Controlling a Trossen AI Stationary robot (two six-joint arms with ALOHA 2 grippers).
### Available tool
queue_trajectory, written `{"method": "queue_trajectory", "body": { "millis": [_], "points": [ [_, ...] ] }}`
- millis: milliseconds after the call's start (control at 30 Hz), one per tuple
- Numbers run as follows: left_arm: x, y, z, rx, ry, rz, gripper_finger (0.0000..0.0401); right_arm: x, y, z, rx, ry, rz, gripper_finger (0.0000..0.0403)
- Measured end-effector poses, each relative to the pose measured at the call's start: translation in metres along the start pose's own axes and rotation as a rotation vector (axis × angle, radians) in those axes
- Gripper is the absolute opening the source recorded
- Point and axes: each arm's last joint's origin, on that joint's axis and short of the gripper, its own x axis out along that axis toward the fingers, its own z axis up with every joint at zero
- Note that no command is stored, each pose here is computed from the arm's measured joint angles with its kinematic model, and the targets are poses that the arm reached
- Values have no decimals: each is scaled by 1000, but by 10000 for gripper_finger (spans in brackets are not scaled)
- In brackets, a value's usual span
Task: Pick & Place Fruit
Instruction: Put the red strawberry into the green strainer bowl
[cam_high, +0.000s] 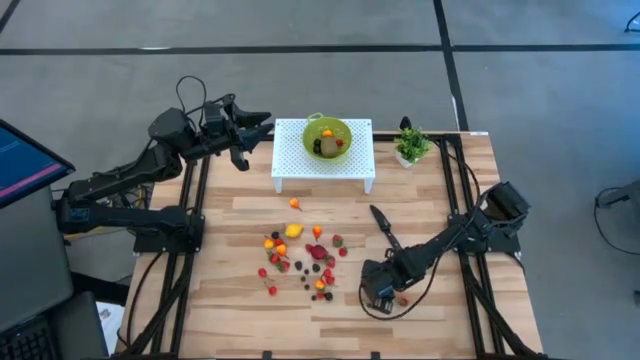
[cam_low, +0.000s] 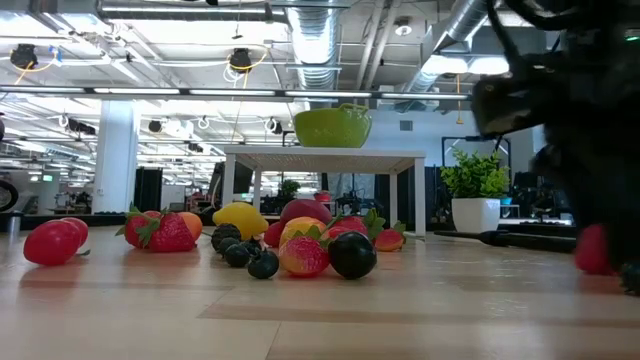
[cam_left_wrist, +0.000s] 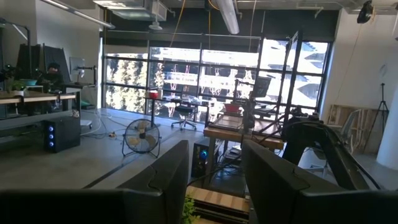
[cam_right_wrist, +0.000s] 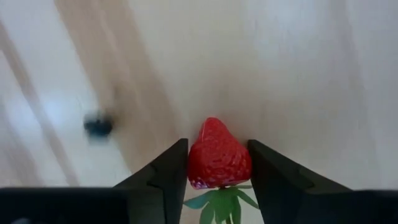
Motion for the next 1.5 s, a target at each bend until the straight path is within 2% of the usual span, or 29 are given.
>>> {"method": "queue_trajectory", "body": {
  "millis": [100, 300, 433, 633, 867, 1167, 1367, 1500],
  "points": [
    [0, 0, 0, 0, 0, 0, 142, 0, -3, 8, -12, -46, -5, 160],
    [0, 0, 0, 0, 0, 0, 142, -4, -10, 30, -67, -98, 35, 129],
    [0, 0, 0, 0, 0, 0, 142, -12, -15, 49, -112, -137, 42, 131],
    [0, 0, 0, 0, 0, 0, 142, -32, -22, 81, -227, -214, 57, 153],
    [0, 0, 0, 0, 0, 0, 142, -67, -43, 122, -331, -267, 12, 130],
    [0, 0, 0, 0, 0, 0, 142, -129, -93, 181, -425, -446, -74, 151],
    [0, 0, 0, 0, 0, 0, 142, -178, -141, 212, -378, -600, -154, 135],
    [0, 0, 0, 0, 0, 0, 142, -204, -173, 222, -316, -682, -207, 147]
  ]
}}
